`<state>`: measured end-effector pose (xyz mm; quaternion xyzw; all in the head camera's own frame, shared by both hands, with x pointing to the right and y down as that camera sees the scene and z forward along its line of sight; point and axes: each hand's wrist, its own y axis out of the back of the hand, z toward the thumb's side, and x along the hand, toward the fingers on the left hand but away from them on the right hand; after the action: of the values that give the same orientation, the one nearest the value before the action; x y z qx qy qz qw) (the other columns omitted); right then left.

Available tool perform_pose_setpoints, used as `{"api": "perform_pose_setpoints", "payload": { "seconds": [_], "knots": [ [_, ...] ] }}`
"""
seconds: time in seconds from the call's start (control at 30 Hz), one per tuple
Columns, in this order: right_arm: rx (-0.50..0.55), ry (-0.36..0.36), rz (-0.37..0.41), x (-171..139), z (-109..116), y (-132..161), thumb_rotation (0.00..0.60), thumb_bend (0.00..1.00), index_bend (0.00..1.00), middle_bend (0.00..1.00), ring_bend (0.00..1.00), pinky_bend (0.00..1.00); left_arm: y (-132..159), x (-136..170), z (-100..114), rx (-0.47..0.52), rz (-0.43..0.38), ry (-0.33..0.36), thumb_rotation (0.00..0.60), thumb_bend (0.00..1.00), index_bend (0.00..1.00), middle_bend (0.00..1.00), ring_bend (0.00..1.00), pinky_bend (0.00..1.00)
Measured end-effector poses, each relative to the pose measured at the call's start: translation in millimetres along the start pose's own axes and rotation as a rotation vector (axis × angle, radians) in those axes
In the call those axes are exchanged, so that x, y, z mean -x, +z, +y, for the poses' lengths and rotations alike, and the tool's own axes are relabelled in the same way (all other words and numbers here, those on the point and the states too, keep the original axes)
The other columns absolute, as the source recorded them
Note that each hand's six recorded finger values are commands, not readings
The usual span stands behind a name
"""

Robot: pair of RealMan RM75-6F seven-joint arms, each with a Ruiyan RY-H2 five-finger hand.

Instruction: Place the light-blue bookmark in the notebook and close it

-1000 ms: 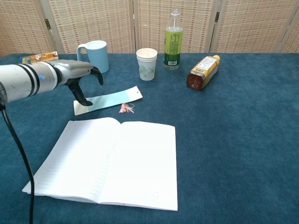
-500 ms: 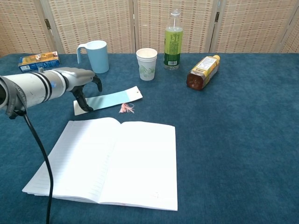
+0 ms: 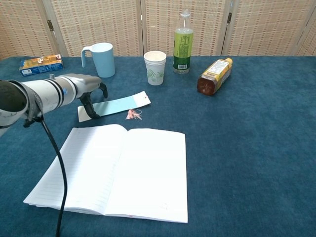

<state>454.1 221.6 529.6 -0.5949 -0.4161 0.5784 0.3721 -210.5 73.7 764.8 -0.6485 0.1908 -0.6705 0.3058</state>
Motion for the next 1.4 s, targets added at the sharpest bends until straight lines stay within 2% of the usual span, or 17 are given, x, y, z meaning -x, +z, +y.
{"api": "perform_pose_setpoints", "payload": {
  "seconds": [0.37, 0.87, 1.4],
  "knots": [
    [0.0, -0.001, -0.009, -1.1, 0.8, -2.0, 0.6, 0.27, 0.0, 0.1, 0.05, 0.11, 5.7, -3.5, -2.1, 0.006, 0.015, -0.05, 0.6, 0.27, 0.2, 0.09, 0.1, 0.17],
    [0.006, 0.0, -0.021, -3.1, 0.0, -6.5, 0.6, 0.28, 0.0, 0.1, 0.05, 0.11, 9.0, -6.0, -2.1, -0.021, 0.04, -0.064, 0.6, 0.27, 0.23, 0.09, 0.1, 0.17],
    [0.009, -0.001, -0.03, -5.8, -0.1, -8.6, 0.6, 0.28, 0.0, 0.1, 0.05, 0.11, 16.9, -6.6, -0.1, -0.019, 0.017, -0.028, 0.6, 0.27, 0.34, 0.09, 0.1, 0.17]
  ]
}}
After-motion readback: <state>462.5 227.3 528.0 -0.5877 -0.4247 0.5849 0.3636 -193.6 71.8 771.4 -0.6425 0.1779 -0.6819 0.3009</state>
